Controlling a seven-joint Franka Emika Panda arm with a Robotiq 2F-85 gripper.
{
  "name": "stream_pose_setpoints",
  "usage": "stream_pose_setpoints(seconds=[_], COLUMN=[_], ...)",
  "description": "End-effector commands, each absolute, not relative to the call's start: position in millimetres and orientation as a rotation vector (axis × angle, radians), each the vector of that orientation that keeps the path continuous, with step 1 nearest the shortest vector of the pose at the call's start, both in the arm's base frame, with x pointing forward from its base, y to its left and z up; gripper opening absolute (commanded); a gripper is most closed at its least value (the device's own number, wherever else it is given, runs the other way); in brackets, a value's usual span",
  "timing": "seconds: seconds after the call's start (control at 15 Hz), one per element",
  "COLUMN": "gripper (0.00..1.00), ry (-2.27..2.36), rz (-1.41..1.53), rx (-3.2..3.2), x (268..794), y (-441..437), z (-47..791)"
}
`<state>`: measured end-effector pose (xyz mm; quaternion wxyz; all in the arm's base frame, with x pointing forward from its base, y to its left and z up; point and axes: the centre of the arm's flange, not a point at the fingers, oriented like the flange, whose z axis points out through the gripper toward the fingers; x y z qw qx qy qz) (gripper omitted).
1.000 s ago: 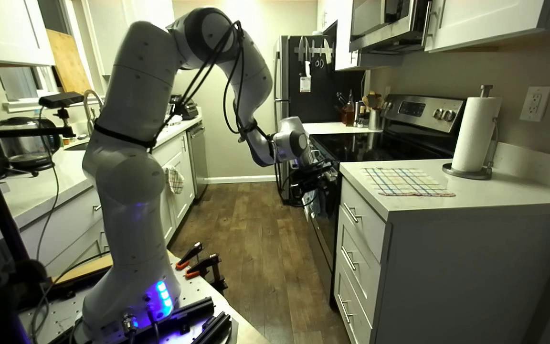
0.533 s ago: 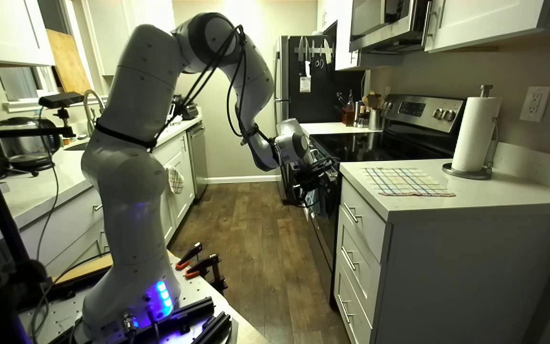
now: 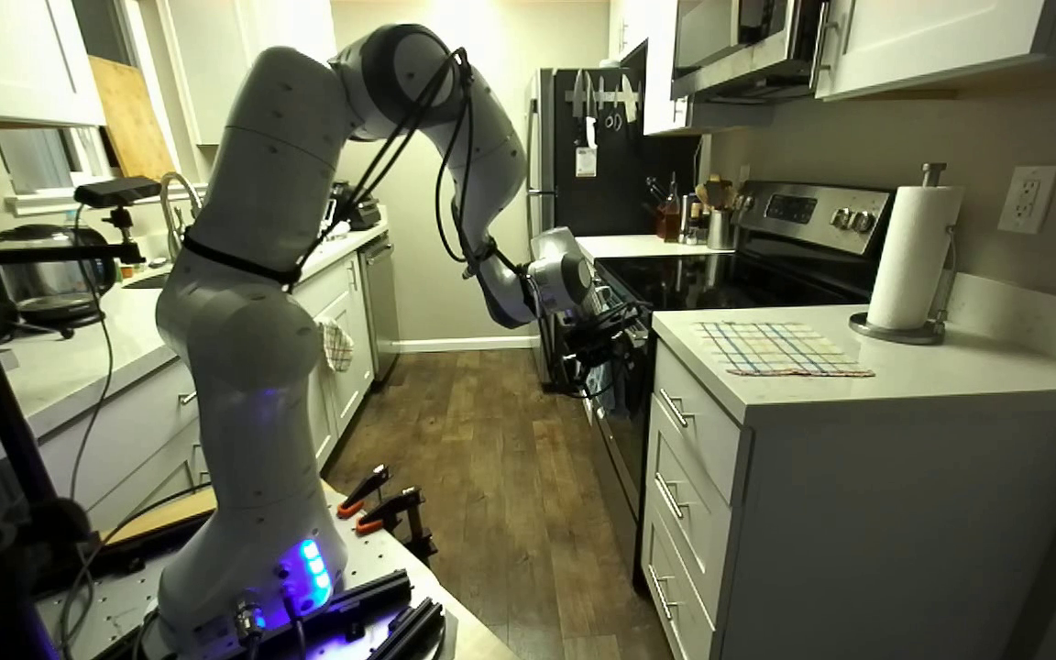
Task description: Open the drawer
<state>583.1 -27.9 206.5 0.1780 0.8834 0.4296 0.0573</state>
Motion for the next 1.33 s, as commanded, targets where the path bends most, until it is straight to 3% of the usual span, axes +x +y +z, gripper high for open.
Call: stream_pose_setpoints(seconds=[0.0, 1.27], gripper=[1.0, 1.0], ry=[1.214, 1.032], rz=[0.168, 0.236], rx=[2.434, 2.206], x=[591.1, 649.6], y=[-31.5, -53.6], z=[188.4, 123.5])
